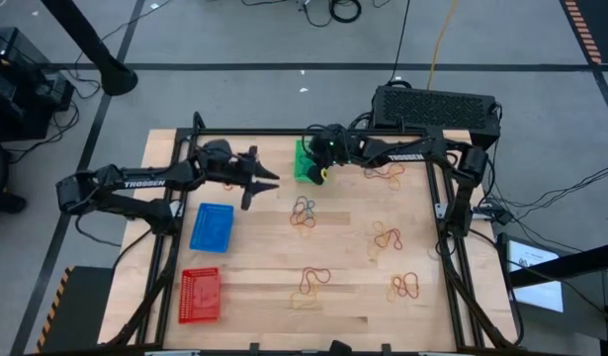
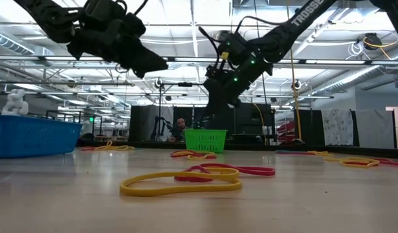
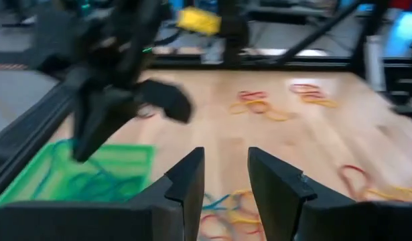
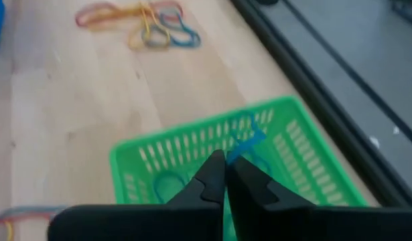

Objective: Sort rubber bands into baskets
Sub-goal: Put the blue rubber band into the green bin

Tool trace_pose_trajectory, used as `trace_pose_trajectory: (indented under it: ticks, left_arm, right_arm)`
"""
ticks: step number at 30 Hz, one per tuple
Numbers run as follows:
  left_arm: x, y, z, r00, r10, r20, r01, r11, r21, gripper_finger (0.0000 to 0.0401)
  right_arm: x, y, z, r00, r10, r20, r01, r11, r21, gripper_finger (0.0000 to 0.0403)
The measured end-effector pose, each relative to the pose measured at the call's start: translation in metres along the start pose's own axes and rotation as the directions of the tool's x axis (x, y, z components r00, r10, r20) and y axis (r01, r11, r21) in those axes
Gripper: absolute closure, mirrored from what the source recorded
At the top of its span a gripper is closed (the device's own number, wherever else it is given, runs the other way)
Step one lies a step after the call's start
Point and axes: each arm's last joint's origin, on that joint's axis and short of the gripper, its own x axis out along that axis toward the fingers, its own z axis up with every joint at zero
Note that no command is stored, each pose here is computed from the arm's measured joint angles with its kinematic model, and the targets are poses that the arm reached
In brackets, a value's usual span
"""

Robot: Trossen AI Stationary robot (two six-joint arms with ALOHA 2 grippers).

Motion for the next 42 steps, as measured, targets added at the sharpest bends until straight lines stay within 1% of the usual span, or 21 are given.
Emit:
trace_pose_trajectory:
  ticks: [3, 5, 9, 12, 16, 20, 23, 26, 28, 31, 32, 34, 36, 39, 42]
  left_arm:
    - [0.003, -0.008, 0.004, 0.997, -0.071, 0.034, 0.069, 0.996, 0.050, 0.0278]
    - [0.005, -0.013, 0.005, 0.995, -0.096, 0.034, 0.093, 0.993, 0.077, 0.0278]
    - [0.009, -0.018, 0.004, 0.992, -0.119, 0.028, 0.115, 0.987, 0.112, 0.0278]
    - [0.012, -0.018, 0.001, 0.992, -0.126, 0.015, 0.124, 0.986, 0.111, 0.0278]
    - [0.016, -0.017, -0.002, 0.992, -0.125, 0.008, 0.123, 0.987, 0.106, 0.0278]
    - [0.019, -0.015, -0.004, 0.992, -0.125, 0.008, 0.123, 0.987, 0.101, 0.0278]
    - [0.021, -0.015, -0.006, 0.992, -0.123, -0.004, 0.123, 0.988, 0.093, 0.0278]
    - [0.022, -0.014, -0.008, 0.992, -0.124, -0.009, 0.124, 0.988, 0.087, 0.0278]
    - [0.022, -0.014, -0.009, 0.992, -0.125, -0.015, 0.126, 0.990, 0.067, 0.0278]
    - [0.023, -0.014, -0.009, 0.992, -0.125, -0.019, 0.126, 0.991, 0.034, 0.0278]
    - [0.023, -0.014, -0.010, 0.992, -0.125, -0.020, 0.126, 0.992, 0.029, 0.0278]
    - [0.023, -0.014, -0.010, 0.992, -0.126, -0.021, 0.126, 0.992, 0.025, 0.0278]
    - [0.023, -0.014, -0.010, 0.992, -0.126, -0.023, 0.126, 0.992, 0.000, 0.0278]
    - [0.023, -0.015, -0.010, 0.992, -0.125, -0.025, 0.125, 0.992, -0.023, 0.0278]
    - [0.024, -0.016, -0.010, 0.992, -0.122, -0.028, 0.121, 0.992, -0.024, 0.0278]
  right_arm:
    - [0.000, -0.001, -0.004, 0.999, -0.002, -0.041, 0.002, 1.000, 0.003, 0.0388]
    - [-0.002, -0.003, -0.005, 0.998, -0.007, -0.056, 0.007, 1.000, 0.007, 0.0382]
    - [-0.003, -0.005, -0.004, 0.998, -0.011, -0.057, 0.013, 0.999, 0.033, 0.0366]
    - [-0.004, -0.005, -0.005, 0.998, -0.011, -0.069, 0.013, 0.999, 0.034, 0.0349]
    - [-0.009, -0.006, -0.007, 0.994, -0.014, -0.106, 0.013, 1.000, -0.010, 0.0327]
    - [-0.032, -0.009, 0.003, 0.994, -0.021, -0.104, 0.013, 0.997, -0.070, 0.0312]
    - [-0.050, -0.017, 0.004, 0.988, -0.035, -0.154, 0.026, 0.998, -0.059, 0.0309]
    - [-0.066, -0.032, 0.001, 0.977, -0.051, -0.208, 0.038, 0.997, -0.064, 0.0314]
    - [-0.072, -0.047, -0.002, 0.968, -0.075, -0.240, 0.073, 0.997, -0.018, 0.0318]
    - [-0.077, -0.072, -0.012, 0.943, -0.109, -0.313, 0.155, 0.980, 0.127, 0.0325]
    - [-0.077, -0.079, -0.017, 0.935, -0.119, -0.334, 0.189, 0.965, 0.185, 0.0327]
    - [-0.074, -0.091, -0.028, 0.922, -0.145, -0.359, 0.261, 0.918, 0.298, 0.0330]
    - [-0.070, -0.098, -0.046, 0.899, -0.140, -0.414, 0.309, 0.874, 0.374, 0.0333]
    - [-0.065, -0.101, -0.066, 0.881, -0.135, -0.454, 0.351, 0.830, 0.434, 0.0338]
    - [-0.062, -0.097, -0.082, 0.869, -0.121, -0.480, 0.365, 0.811, 0.456, 0.0339]
